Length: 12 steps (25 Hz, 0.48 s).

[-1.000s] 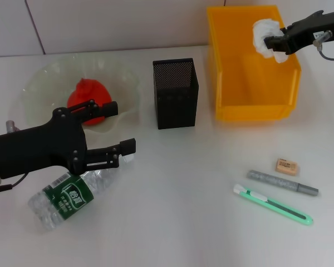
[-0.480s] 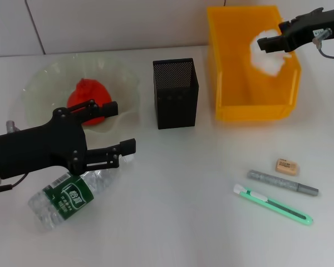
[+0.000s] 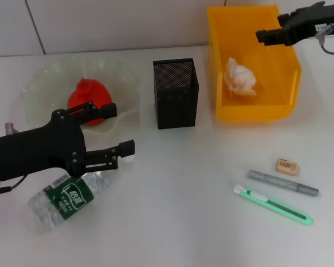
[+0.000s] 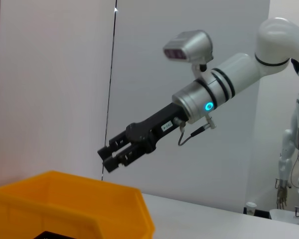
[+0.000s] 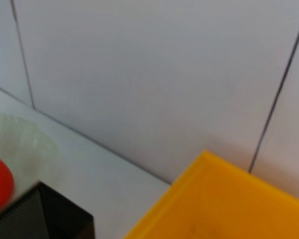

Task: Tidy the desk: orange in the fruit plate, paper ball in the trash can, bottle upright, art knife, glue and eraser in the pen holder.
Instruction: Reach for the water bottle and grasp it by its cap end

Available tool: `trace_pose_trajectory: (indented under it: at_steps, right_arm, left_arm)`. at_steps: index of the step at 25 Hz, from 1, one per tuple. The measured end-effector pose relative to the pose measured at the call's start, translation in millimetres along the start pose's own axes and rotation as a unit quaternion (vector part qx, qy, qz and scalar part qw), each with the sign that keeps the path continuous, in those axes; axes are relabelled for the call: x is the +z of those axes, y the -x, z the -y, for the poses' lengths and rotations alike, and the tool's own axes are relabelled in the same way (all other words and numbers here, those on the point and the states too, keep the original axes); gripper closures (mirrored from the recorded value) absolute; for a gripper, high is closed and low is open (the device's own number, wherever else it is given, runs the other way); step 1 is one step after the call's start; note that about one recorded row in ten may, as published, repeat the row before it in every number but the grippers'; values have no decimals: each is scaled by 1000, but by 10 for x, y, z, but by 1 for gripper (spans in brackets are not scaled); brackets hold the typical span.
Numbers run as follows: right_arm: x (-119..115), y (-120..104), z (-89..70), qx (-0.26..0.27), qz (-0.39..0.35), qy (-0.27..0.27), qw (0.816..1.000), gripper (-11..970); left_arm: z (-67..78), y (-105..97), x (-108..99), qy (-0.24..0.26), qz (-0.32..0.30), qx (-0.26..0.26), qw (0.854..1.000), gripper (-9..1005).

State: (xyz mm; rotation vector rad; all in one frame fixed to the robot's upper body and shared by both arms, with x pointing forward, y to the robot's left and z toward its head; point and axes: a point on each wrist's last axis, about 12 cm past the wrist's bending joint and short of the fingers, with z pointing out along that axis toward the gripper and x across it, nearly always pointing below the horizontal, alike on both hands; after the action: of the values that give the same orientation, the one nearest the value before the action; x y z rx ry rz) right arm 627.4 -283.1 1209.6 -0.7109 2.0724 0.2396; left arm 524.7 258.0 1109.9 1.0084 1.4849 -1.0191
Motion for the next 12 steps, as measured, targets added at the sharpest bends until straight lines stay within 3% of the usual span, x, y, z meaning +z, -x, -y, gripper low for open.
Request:
trace_pose_trajectory:
  at_steps: [12]
  right_arm:
    - [-613, -85, -174, -22, 151, 28, 988, 323]
  left_arm:
    - [-6, -17, -6, 6, -1, -3, 1000, 134]
